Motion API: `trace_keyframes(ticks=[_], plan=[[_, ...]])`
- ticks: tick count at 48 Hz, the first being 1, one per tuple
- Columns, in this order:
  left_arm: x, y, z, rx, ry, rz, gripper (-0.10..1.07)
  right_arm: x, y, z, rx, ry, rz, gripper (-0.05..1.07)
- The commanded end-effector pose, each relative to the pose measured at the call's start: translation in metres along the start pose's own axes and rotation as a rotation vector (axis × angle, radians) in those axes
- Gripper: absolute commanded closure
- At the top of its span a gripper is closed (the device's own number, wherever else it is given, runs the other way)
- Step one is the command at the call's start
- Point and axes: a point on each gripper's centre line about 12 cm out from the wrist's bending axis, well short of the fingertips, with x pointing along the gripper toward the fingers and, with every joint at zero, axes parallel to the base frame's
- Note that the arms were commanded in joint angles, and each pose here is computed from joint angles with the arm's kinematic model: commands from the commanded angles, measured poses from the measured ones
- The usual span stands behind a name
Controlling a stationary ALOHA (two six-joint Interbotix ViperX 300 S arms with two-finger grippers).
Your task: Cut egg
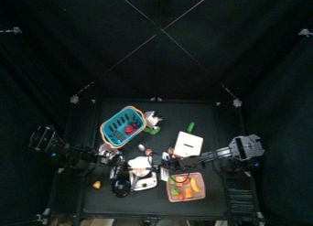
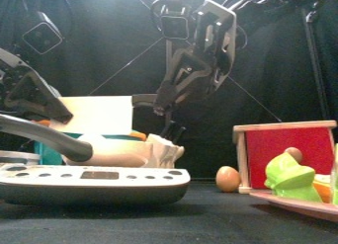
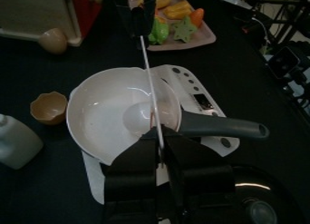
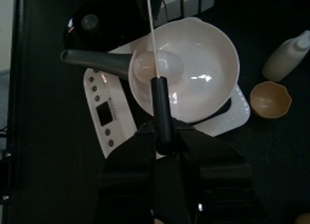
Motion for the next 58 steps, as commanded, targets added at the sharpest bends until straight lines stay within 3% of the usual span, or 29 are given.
trace_keyframes(ticks=[1, 25, 58], plan=[[0.005, -0.002, 0.013, 0.003, -0.040, -0.005, 0.56, -0.008, 0.002, 0.020, 0.006, -0.058, 0.013, 0.62], [0.010, 0.003, 0.008, -0.004, -0.016, 0.013, 0.56, -0.004, 0.001, 0.015, 0.012, -0.038, 0.005, 0.62], [0.018, 0.008, 0.020, -0.003, -0.046, 0.028, 0.56, -0.006, -0.003, 0.015, 0.010, -0.026, -0.014, 0.62]])
